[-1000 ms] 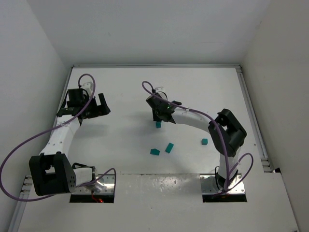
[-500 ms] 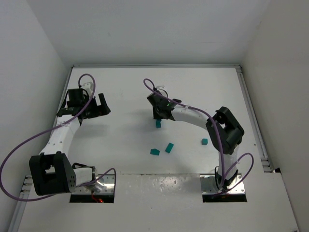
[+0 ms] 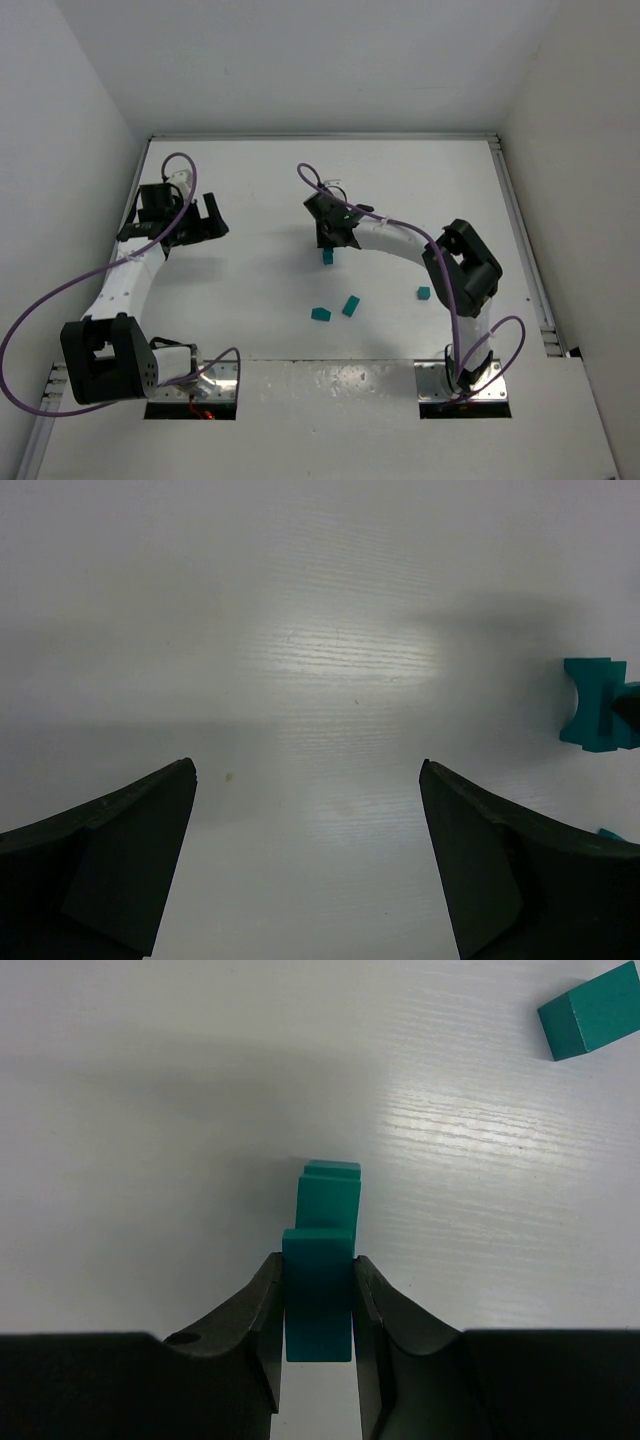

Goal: Build the wood block tower

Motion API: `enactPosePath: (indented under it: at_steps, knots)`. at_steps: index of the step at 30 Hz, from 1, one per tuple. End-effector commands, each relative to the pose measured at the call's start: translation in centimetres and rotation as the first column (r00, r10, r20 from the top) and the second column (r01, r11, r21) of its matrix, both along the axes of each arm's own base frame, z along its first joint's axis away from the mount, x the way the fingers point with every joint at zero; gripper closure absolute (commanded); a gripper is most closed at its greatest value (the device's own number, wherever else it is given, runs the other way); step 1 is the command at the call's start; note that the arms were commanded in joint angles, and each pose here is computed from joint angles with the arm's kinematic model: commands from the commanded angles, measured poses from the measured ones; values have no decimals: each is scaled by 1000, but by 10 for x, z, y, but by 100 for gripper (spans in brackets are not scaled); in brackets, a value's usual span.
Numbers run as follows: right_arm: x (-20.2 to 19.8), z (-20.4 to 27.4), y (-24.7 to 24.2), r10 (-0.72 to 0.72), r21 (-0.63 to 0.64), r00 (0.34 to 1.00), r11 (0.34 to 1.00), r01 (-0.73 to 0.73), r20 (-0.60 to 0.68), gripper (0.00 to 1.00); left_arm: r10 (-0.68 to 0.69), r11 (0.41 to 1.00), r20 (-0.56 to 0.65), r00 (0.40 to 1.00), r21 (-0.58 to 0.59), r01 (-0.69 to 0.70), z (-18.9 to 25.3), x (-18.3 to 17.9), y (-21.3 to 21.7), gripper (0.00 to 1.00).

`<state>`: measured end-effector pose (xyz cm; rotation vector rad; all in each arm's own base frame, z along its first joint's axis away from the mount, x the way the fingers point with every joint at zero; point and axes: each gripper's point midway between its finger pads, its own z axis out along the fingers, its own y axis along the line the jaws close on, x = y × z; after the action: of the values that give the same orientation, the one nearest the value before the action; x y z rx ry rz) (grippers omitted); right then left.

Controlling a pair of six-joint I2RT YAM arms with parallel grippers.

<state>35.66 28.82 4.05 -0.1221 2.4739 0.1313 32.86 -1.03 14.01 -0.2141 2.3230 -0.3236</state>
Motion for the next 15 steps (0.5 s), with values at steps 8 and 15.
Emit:
enactPosePath:
  at_steps: [8,15]
  knots:
    - [13,11,8,-26,45,999,999,25,22,76,4,1000,0,1000,-26,-4,-2,2,0,0]
    - [12,8,9,-27,55,1000,998,27,7,73,4,1000,0,1000,-26,-4,-2,2,0,0]
